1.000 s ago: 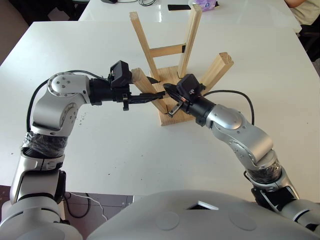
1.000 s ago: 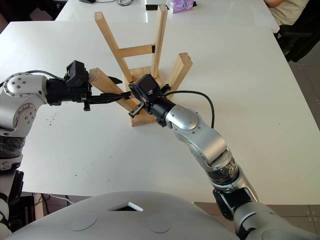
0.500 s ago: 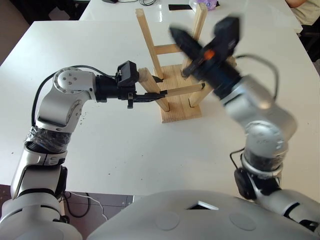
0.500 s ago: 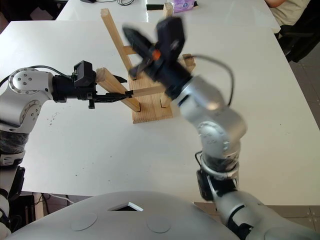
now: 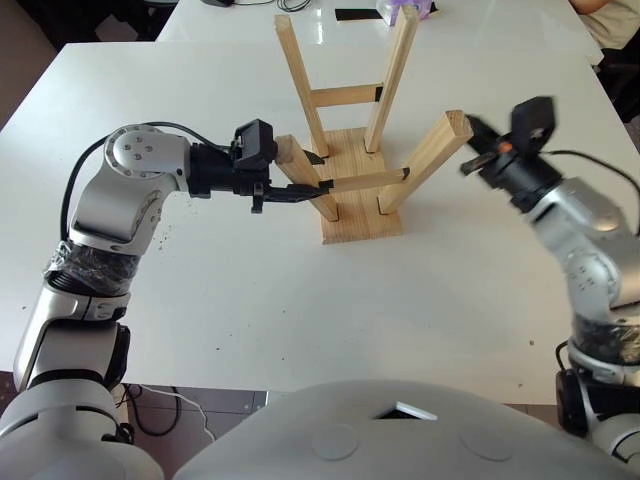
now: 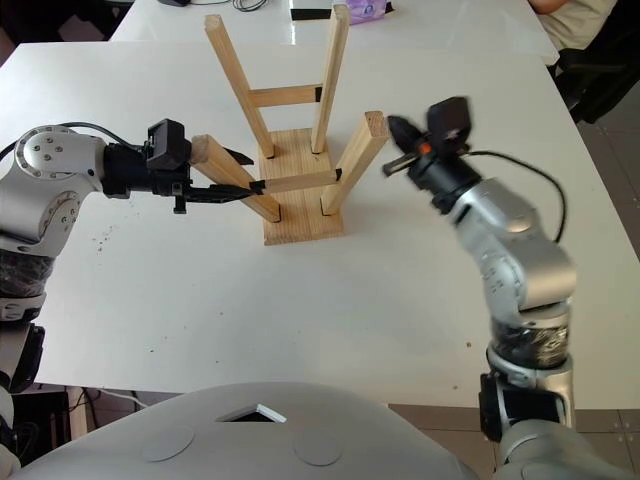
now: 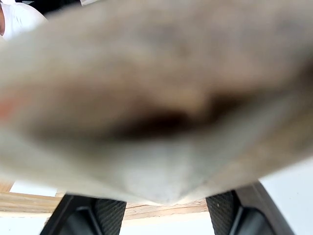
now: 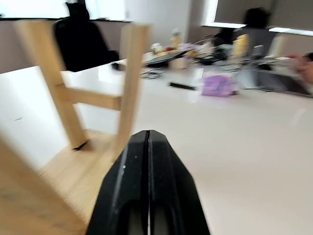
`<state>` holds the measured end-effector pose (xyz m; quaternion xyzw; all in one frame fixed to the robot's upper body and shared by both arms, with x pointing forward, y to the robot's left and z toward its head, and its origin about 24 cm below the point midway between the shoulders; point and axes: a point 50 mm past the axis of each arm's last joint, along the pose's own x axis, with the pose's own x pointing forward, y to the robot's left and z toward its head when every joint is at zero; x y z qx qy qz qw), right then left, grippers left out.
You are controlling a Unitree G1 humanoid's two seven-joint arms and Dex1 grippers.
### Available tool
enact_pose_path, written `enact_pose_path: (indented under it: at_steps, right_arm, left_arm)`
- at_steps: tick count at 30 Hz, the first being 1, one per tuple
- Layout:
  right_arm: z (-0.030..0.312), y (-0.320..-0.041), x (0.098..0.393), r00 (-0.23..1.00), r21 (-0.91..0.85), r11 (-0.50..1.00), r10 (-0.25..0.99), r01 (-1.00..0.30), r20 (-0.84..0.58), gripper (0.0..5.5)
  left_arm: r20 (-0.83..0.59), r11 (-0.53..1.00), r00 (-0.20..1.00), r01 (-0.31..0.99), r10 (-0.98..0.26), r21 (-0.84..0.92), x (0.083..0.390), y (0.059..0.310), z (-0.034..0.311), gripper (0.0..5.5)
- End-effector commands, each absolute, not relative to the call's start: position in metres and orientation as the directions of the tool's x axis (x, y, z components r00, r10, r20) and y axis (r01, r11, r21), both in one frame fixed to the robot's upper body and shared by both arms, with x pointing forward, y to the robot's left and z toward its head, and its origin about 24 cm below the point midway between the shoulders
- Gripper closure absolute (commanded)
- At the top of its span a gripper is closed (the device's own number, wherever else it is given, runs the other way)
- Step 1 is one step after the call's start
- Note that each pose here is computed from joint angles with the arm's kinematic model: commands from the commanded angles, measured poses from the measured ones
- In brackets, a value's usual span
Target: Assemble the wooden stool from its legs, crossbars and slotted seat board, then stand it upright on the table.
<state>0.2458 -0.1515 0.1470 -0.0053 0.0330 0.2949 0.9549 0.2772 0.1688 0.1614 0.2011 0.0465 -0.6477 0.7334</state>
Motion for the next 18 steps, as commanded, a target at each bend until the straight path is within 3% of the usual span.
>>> enact_pose_path:
  at_steps: [1, 5, 11, 18]
  right_arm:
    - [0.167, -0.091, 0.213, 0.603, 0.141, 0.588, 0.791, -0.796, 0.105, 5.50]
    - [0.177, -0.078, 0.199, 0.517, 0.167, 0.494, 0.842, -0.853, 0.151, 5.50]
    - [0.148, -0.090, 0.207, 0.585, 0.160, 0.582, 0.810, -0.797, -0.030, 5.50]
    - [0.129, -0.105, 0.204, 0.602, 0.133, 0.618, 0.785, -0.775, -0.144, 5.50]
  left_arm:
    - [-0.506, 0.037, 0.069, 0.997, -0.860, 0.072, 0.265, 0.175, 0.119, 3.46]
    - [-0.445, -0.005, 0.010, 0.999, -0.895, 0.032, 0.253, 0.164, 0.125, 3.46]
    - [-0.386, 0.031, 0.041, 0.999, -0.922, 0.032, 0.238, 0.162, 0.142, 3.46]
    - [-0.434, 0.091, 0.110, 0.994, -0.894, 0.063, 0.235, 0.174, 0.145, 3.46]
